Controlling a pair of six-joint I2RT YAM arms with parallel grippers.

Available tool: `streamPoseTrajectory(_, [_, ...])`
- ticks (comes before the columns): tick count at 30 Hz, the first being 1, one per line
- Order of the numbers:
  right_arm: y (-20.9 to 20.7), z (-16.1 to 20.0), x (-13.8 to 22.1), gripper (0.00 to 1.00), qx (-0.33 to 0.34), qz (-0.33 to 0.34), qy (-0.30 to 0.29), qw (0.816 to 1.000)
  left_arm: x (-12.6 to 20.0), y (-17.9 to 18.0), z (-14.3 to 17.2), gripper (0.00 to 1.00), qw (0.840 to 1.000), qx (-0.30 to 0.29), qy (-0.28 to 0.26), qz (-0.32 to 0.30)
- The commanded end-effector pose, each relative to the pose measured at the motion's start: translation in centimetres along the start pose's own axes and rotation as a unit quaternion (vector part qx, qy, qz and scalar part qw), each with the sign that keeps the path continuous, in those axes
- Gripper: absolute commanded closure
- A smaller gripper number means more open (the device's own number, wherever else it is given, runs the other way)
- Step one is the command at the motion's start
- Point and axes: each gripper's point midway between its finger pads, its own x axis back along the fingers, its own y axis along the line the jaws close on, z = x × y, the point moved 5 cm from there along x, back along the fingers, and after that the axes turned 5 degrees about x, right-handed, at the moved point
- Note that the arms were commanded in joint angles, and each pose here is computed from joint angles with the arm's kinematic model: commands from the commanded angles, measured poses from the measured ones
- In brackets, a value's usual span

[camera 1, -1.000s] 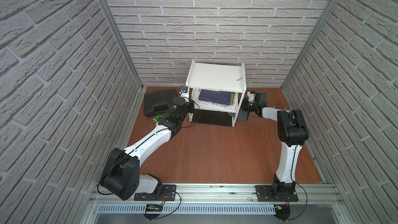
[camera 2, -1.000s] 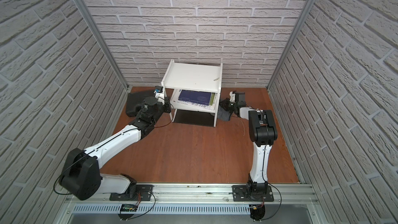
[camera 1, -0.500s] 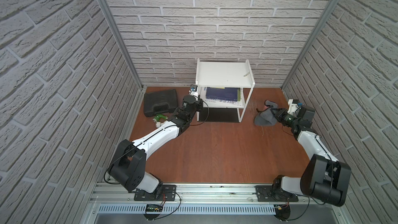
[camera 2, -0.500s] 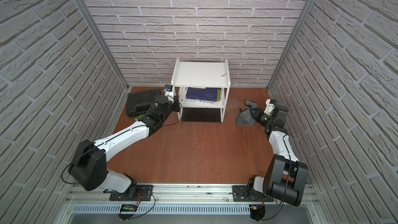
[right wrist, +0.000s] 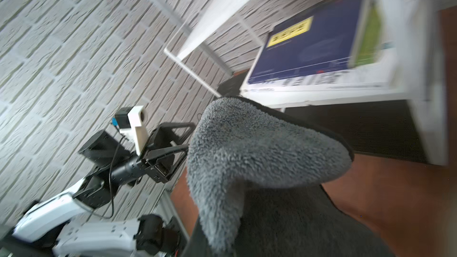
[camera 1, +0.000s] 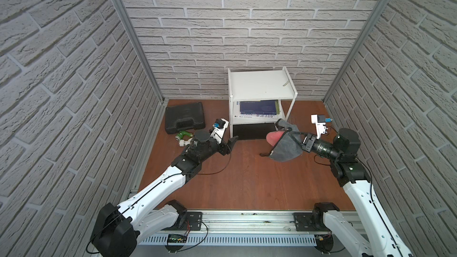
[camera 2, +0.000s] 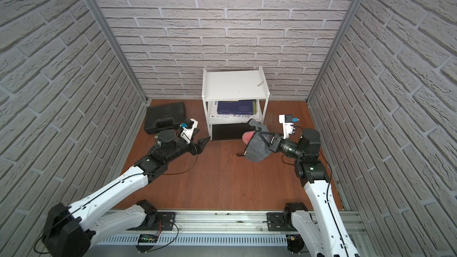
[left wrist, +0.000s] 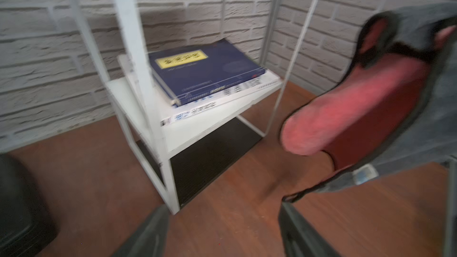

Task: Wipe the bookshelf clean with a cloth
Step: Adjust the cleaning item, then hold the shelf at the center of the board.

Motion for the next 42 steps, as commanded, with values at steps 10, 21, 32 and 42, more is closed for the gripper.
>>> streamPoseTrajectory(10, [6.8,-0.8,-6.4,0.97,0.084,-0.108,0.047,0.989,-6.7,-10.3,-3.1,0.02,0.968,-0.057,-0.041,0.239])
streamPoseTrajectory(21, [-1.4,1.0,-5.4,0.6,0.085,0.148,0.037,0.985,-5.0,-3.4,-2.2,1.0,0.987,0.062,-0.136,0.052])
streamPoseTrajectory(32, [-7.3,-2.0,-2.4,0.27,0.243,0.319,-0.056,0.914,3.6,8.5,7.4,1.0,0.945,0.266,0.021,-0.187])
streamPoseTrajectory(42, [-8.0,-11.3,-5.5,0.31,0.295,0.306,-0.178,0.887,-2.4,12.4,0.5,1.0,0.944,0.318,0.015,-0.083])
